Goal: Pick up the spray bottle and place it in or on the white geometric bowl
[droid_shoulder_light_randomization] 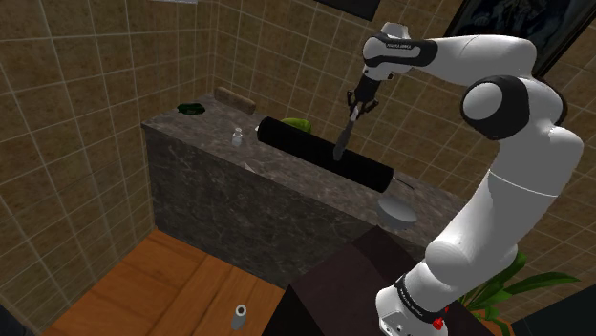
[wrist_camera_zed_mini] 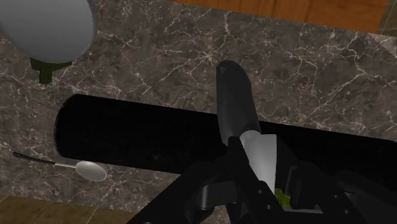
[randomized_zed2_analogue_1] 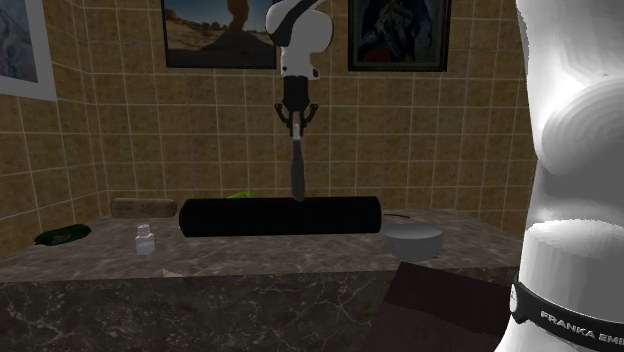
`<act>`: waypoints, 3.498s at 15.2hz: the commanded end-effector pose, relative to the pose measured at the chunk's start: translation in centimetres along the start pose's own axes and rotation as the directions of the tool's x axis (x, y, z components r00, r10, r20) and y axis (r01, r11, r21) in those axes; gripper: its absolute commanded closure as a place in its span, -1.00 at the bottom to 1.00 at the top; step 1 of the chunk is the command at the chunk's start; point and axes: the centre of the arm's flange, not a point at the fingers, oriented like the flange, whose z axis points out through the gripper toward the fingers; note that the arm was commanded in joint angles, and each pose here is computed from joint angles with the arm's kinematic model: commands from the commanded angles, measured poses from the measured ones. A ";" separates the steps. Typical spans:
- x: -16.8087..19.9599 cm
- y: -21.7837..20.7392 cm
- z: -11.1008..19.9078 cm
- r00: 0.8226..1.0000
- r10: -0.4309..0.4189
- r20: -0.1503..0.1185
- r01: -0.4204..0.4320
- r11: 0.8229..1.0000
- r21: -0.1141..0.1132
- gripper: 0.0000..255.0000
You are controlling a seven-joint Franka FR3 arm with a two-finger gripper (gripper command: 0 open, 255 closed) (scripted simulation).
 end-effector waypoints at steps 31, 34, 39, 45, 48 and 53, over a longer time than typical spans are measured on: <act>-10.5 36.3 -7.2 1.000 -0.001 0.000 0.001 1.000 0.000 1.00; -10.6 36.3 -5.6 1.000 -0.001 0.000 0.001 1.000 0.000 1.00; -10.6 36.3 -2.9 1.000 -0.001 0.000 0.001 1.000 0.000 1.00; -10.8 36.2 0.2 1.000 -0.001 0.000 0.001 1.000 0.000 1.00; -10.8 36.2 1.8 1.000 -0.001 0.000 0.001 1.000 0.000 1.00; -10.9 36.2 4.4 1.000 -0.001 0.000 0.001 1.000 0.000 1.00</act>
